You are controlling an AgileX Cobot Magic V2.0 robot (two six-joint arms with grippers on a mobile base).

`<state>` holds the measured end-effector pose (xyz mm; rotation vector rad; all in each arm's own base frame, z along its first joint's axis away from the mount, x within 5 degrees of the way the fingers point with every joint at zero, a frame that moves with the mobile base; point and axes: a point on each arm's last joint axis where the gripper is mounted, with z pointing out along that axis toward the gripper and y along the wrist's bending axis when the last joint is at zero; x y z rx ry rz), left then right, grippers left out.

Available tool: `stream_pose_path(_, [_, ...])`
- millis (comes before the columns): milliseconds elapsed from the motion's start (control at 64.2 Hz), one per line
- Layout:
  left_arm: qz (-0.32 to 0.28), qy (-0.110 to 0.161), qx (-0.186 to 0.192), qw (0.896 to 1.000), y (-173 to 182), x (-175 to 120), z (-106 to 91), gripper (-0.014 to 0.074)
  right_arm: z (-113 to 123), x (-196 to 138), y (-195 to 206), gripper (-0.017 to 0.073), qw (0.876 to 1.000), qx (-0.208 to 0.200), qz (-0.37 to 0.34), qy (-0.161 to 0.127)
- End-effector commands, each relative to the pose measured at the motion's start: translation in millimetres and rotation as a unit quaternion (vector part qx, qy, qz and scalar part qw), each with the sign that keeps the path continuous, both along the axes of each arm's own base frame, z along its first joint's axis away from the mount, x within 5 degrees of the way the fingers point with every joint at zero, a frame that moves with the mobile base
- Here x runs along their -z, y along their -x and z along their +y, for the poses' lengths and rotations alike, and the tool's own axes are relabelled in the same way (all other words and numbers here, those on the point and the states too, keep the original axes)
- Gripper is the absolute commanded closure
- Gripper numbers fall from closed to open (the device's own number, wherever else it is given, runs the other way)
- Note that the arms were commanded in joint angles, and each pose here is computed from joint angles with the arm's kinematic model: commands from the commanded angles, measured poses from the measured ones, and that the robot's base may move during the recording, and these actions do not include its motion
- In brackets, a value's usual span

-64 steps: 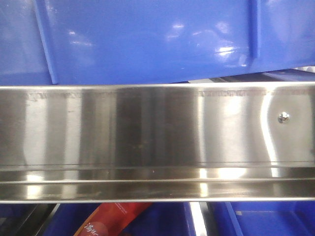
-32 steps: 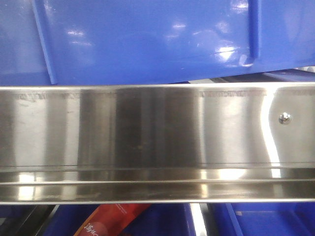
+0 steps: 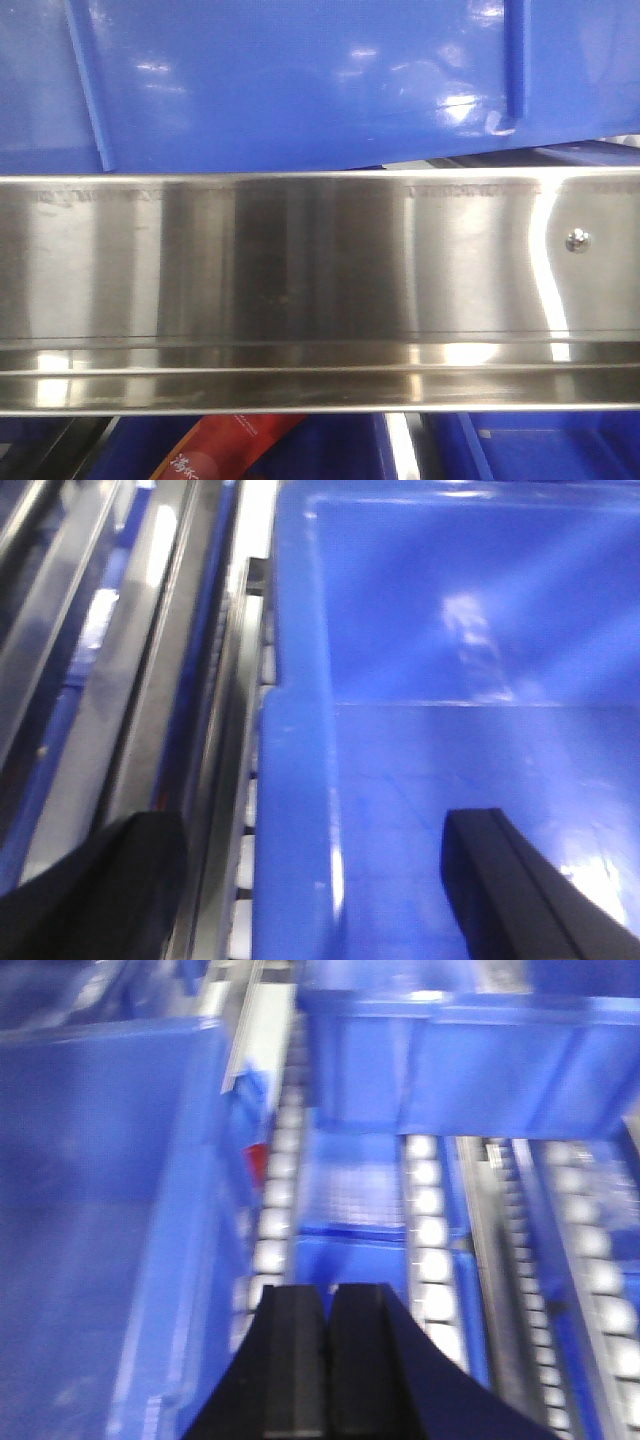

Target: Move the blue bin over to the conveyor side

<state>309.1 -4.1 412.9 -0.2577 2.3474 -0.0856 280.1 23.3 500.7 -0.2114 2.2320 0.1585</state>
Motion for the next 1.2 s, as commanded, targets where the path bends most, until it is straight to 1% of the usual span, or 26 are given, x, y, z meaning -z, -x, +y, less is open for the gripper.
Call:
stream_pose_path(0, [0.012, -0.001, -0.007, 1.0, 0, 2, 0.7, 0.0162, 6, -2, -2, 0.0627, 1.0, -0.019, -0.013, 0.002])
stream_pose_path(47, [0.015, 0.008, -0.006, 1.0, 0, 2, -0.7, 0.0166, 9, -2, -4, 0.0593, 1.0, -0.024, -0.017, 0.001])
stream_pose_path(156, [0.031, 0.011, -0.005, 0.999, -1, 7, -1.3, 0.0193, 17, -1, -9, 0.0434, 0.999, -0.036, -0.027, 0.001])
stream_pose_path(218, [0.05, 0.011, -0.006, 0.999, -2, 11, -1.3, 0.0195, 20, 0, -12, 0.0376, 0.999, -0.04, -0.03, 0.0])
stream_pose_path(265, [0.061, 0.009, -0.007, 0.998, -3, 14, -1.1, 0.0195, 22, 2, -16, 0.0351, 0.999, -0.041, -0.031, -0.001])
stream_pose_path(545, [0.079, 0.01, -0.007, 0.997, -9, 23, -1.4, 0.0195, 24, 11, -32, 0.0328, 0.999, -0.042, -0.024, -0.001])
stream_pose_path(592, [0.081, 0.01, -0.007, 0.997, -9, 23, -1.4, 0.0195, 25, 13, -35, 0.0298, 0.999, -0.041, -0.022, -0.001])
stream_pose_path(638, [0.081, 0.01, -0.007, 0.997, -9, 23, -1.4, 0.0195, 25, 14, -36, 0.0242, 0.999, -0.041, -0.019, -0.001])
stream_pose_path(700, [0.081, 0.01, -0.007, 0.997, -9, 23, -1.4, 0.0195, 25, 16, -39, 0.019, 0.999, -0.041, -0.018, -0.001])
stream_pose_path(763, [0.081, 0.01, -0.007, 0.997, -9, 23, -1.4, 0.0195, 25, 17, -42, 0.0165, 0.999, -0.04, -0.021, -0.002])
stream_pose_path(872, [0.08, 0.01, -0.007, 0.997, -9, 23, -1.4, 0.0195, 26, 17, -47, 0.0167, 0.999, -0.037, -0.035, -0.004])
stream_pose_path(965, [0.08, 0.01, -0.007, 0.997, -9, 23, -1.4, 0.0195, 29, 22, -48, 0.0167, 0.999, -0.044, -0.018, -0.002])
stream_pose_path(1121, [0.079, 0.01, -0.007, 0.997, -9, 23, -1.4, 0.0195, 45, 29, -54, 0.0167, 0.998, -0.067, -0.003, 0.0])
stream_pose_path(1183, [0.079, 0.01, -0.007, 0.997, -9, 23, -1.4, 0.0195, 51, 32, -57, 0.0165, 0.997, -0.076, 0.006, 0.005])
